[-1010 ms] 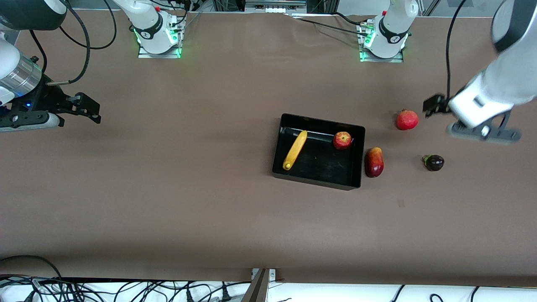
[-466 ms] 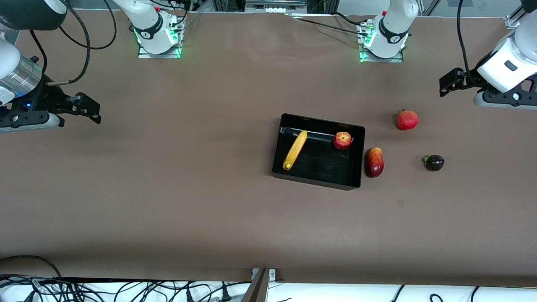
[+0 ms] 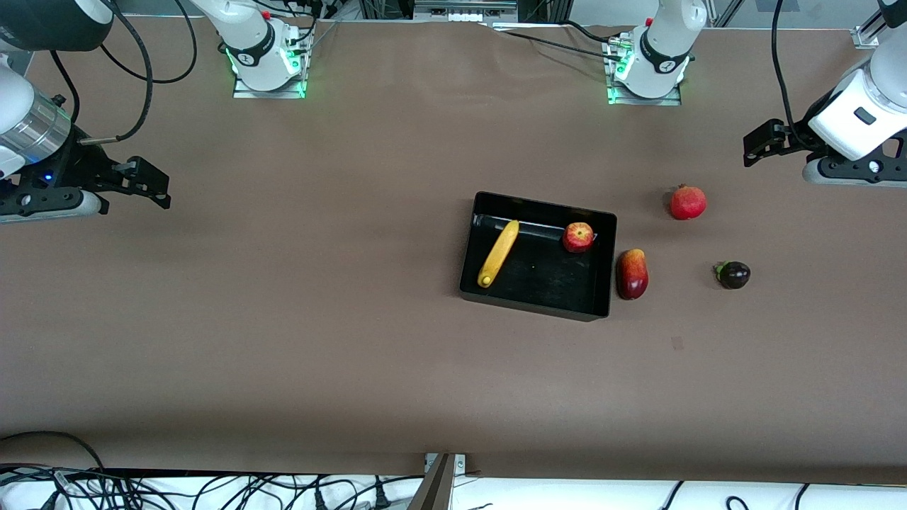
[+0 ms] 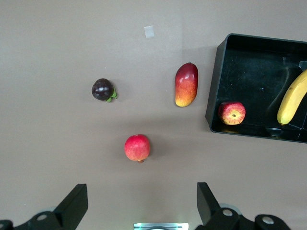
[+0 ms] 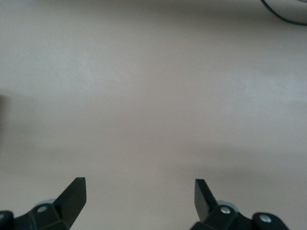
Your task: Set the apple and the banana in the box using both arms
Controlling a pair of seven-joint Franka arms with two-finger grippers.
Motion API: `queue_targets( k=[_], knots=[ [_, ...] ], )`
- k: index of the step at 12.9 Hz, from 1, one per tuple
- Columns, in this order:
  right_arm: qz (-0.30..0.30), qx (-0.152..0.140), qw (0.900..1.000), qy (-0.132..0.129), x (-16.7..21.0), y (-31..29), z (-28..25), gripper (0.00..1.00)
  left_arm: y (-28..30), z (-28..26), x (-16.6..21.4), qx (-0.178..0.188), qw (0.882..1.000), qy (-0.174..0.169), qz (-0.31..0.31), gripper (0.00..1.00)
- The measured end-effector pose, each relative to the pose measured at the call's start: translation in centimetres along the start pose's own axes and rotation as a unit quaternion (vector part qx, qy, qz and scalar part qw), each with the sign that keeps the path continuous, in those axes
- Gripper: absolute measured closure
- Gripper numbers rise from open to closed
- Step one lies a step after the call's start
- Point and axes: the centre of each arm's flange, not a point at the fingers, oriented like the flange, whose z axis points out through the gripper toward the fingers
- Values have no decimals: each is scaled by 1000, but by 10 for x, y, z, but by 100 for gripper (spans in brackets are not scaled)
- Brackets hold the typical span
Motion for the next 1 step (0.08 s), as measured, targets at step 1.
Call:
queue_targets(
  k=[1],
  knots=[
    [0, 0, 1000, 0, 0, 0, 0, 0, 0, 0, 0, 0, 1000, 0, -1, 0]
  ],
)
